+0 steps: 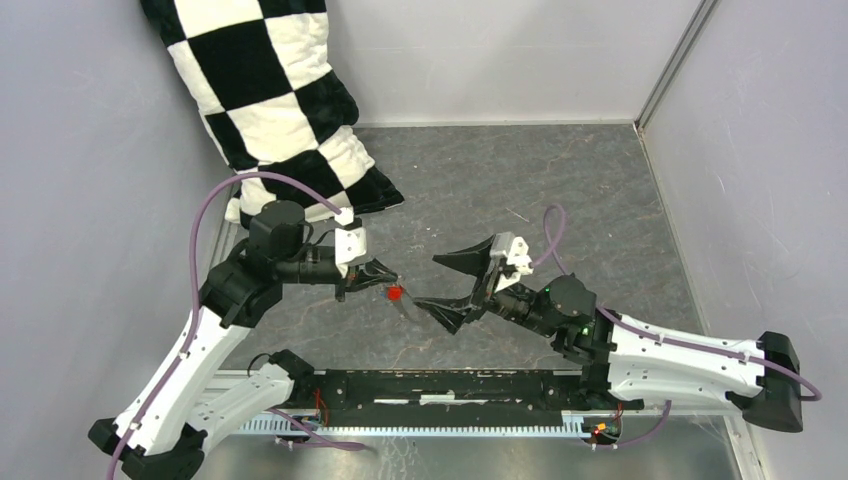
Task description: Put the keys on the keyring
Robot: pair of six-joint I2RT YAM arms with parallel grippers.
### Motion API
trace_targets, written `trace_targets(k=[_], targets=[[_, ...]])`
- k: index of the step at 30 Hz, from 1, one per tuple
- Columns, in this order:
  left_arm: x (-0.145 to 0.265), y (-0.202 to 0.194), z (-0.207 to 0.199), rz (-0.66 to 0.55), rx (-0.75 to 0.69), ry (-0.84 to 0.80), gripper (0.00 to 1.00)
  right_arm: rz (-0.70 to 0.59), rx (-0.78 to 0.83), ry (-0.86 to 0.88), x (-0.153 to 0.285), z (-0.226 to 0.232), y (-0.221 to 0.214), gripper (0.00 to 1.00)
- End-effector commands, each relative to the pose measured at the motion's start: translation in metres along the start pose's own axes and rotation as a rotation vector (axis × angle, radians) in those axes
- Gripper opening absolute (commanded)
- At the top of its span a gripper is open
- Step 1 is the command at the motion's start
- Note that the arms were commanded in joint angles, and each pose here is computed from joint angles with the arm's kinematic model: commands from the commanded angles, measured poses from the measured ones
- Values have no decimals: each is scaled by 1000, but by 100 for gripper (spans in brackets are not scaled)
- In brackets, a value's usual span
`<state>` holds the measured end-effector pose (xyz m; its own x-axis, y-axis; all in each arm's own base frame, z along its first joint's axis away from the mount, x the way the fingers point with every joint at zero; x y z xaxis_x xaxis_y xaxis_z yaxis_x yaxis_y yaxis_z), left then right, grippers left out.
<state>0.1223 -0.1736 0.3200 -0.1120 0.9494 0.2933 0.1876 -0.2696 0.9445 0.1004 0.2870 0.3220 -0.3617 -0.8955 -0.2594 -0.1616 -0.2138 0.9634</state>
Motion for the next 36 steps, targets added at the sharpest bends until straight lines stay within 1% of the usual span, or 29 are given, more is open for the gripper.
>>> trace_targets(k=[1, 4, 10, 13, 17, 18, 19, 21, 23, 24, 26, 28, 33, 36], targets=[[0, 17, 15, -27, -111, 71, 2, 174, 41, -38, 1, -5, -30, 98], [-2, 23, 18, -29, -90, 76, 2, 215, 54, -42, -1, -3, -43, 98], [-2, 24, 18, -33, -77, 81, 2, 267, 145, -77, -3, -7, -55, 97], [-1, 24, 16, -36, -66, 78, 2, 278, 175, -85, -2, -8, -59, 87], [0, 26, 14, -44, -58, 71, 2, 289, 195, -85, -3, -7, -64, 76], [-1, 27, 14, -44, -52, 69, 2, 286, 196, -82, -4, -7, -64, 72], [-1, 28, 13, -46, -48, 64, 2, 283, 197, -76, -5, -6, -64, 66], [0, 30, 11, -53, -42, 58, 2, 286, 200, -68, -9, -5, -65, 48], [0, 33, 10, -67, -30, 58, 2, 285, 197, -66, -12, -4, -64, 33], [1, 34, 9, -73, -29, 59, 2, 280, 195, -66, -14, -4, -63, 28], [1, 33, 8, -75, -26, 57, 2, 259, 193, -65, -16, -3, -59, 13], [1, 29, 8, -70, -19, 57, 2, 232, 190, -77, -17, -4, -52, 1], [-4, 10, 11, -49, 4, 65, 2, 159, 189, -109, -15, -10, -32, 0], [-6, 2, 14, -46, 11, 75, 2, 158, 194, -117, -13, -11, -28, 1]])
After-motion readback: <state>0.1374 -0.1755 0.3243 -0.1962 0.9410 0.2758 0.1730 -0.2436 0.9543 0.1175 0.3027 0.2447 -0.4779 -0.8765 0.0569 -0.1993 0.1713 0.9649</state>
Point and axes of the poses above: each gripper's point midway between its finger pads, its own x axis back along the fingers, its own z axis along the line the jaws close on, y = z × x, the point moved 5 cm from there along x, back along the fingers, and after that the axes turned 14 degrees about x, right-handed, at the moved point
